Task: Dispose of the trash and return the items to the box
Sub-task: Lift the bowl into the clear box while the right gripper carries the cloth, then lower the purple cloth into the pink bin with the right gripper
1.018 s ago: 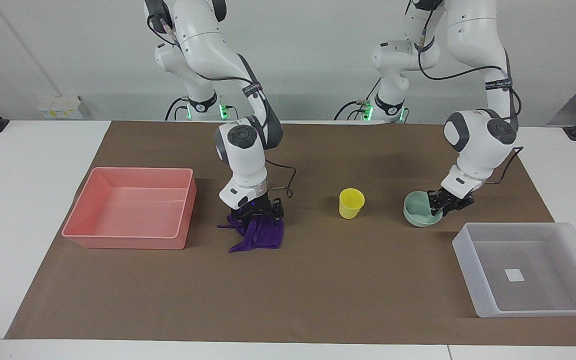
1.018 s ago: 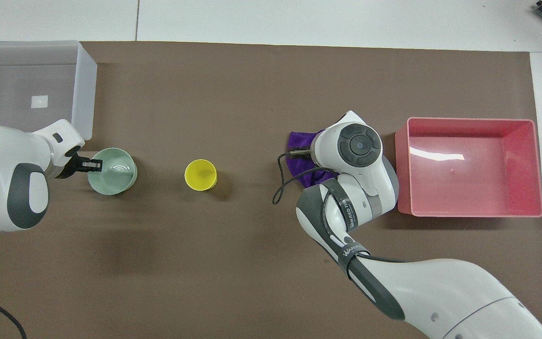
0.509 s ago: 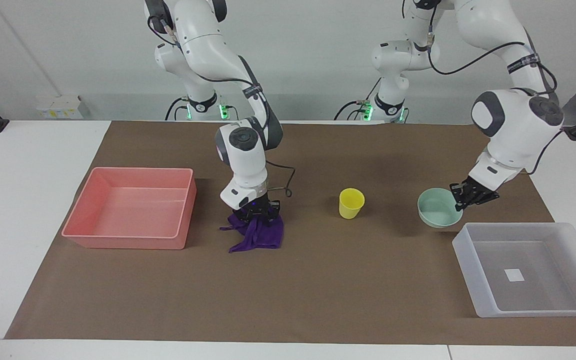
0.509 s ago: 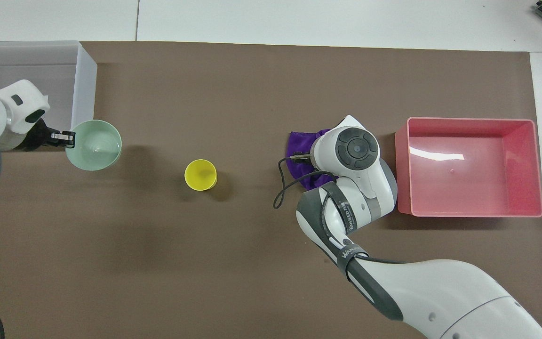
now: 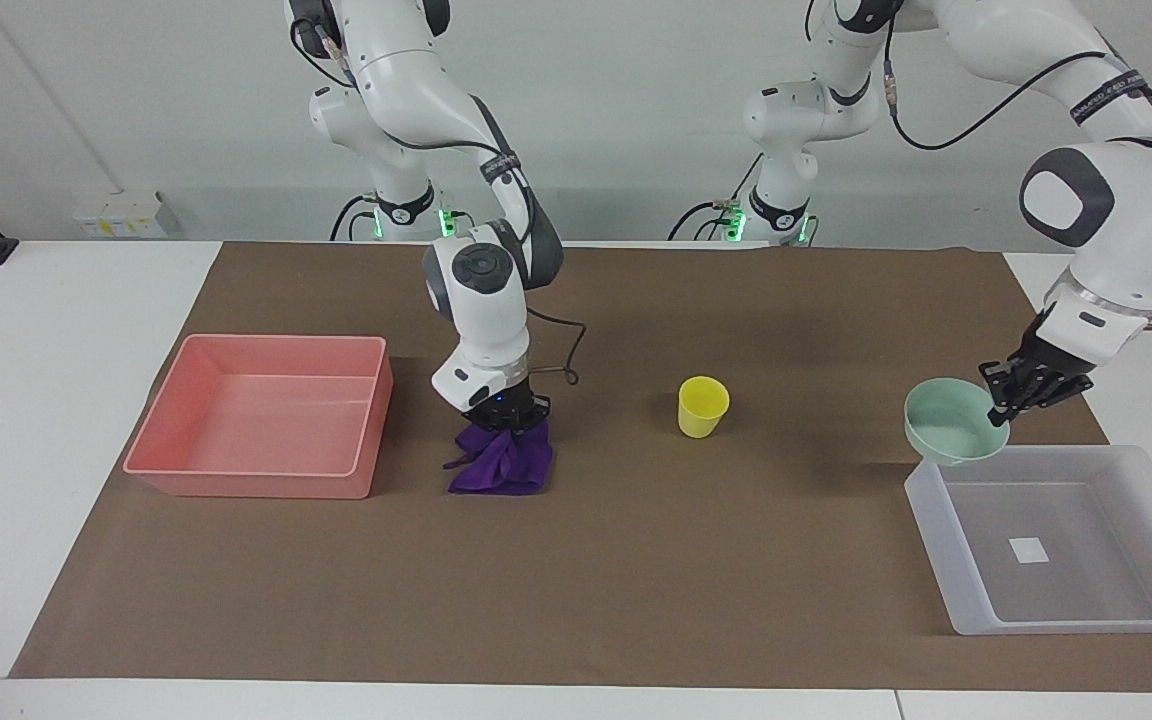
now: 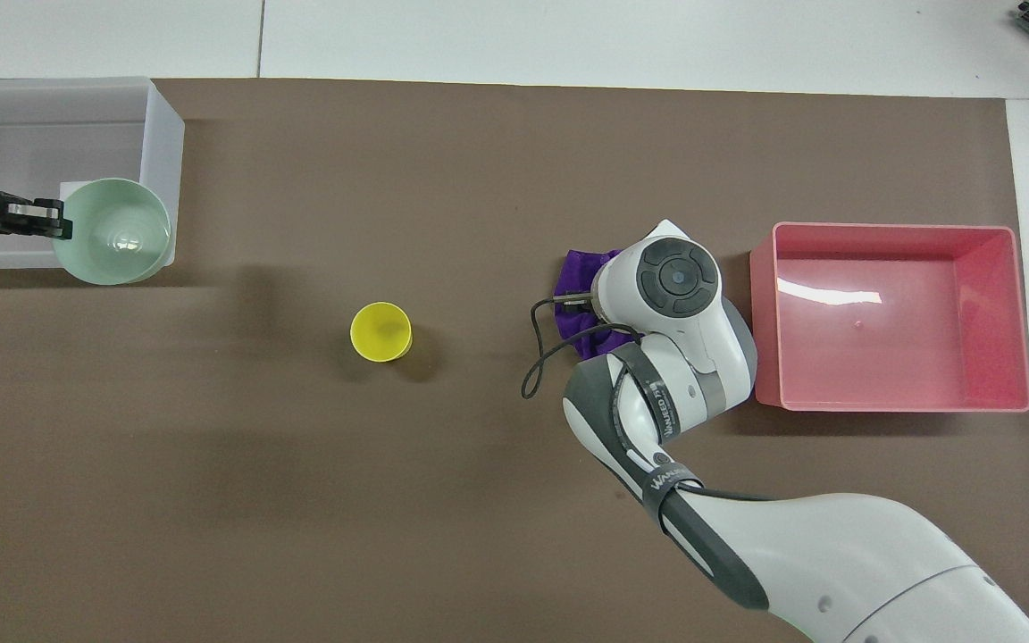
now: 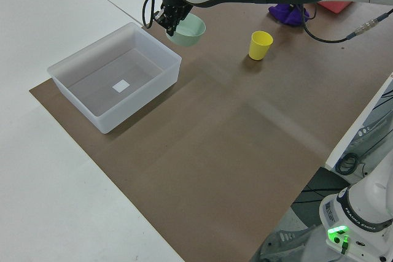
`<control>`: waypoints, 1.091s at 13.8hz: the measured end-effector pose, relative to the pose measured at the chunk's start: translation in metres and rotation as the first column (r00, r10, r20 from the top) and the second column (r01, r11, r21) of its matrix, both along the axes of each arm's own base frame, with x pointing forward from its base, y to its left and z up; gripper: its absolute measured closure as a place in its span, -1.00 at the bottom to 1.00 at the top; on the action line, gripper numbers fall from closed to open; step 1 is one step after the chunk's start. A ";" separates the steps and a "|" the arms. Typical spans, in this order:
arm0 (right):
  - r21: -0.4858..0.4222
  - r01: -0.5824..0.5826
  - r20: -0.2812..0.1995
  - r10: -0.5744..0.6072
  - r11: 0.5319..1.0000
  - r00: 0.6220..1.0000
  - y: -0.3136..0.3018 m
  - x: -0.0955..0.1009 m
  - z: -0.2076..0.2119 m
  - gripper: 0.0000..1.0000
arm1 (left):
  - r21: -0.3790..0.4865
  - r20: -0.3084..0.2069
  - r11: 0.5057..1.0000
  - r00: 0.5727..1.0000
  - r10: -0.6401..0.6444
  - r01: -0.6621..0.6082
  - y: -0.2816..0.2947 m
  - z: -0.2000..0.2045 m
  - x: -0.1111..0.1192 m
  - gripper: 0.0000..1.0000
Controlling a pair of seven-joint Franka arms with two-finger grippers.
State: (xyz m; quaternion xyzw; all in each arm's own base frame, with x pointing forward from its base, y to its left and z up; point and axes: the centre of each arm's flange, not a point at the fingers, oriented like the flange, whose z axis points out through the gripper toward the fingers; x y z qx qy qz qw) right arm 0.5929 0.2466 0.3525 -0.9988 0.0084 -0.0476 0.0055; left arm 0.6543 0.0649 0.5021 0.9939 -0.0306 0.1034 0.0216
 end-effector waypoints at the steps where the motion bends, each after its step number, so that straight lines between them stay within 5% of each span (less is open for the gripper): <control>1: -0.002 0.010 -0.004 -0.010 1.000 1.000 -0.005 -0.001 0.024 0.89 | 0.003 0.023 1.000 1.000 0.019 -0.019 0.013 -0.001 0.006 0.96; 8: -0.004 0.118 -0.018 -0.118 0.993 0.993 -0.073 -0.033 0.171 0.89 | 0.011 0.067 0.990 0.988 0.138 -0.139 0.108 -0.037 0.052 0.96; 15: -0.015 0.170 -0.029 -0.170 0.985 0.985 -0.122 -0.049 0.212 0.89 | 0.019 0.053 0.988 0.987 0.152 -0.153 0.127 -0.113 0.080 0.96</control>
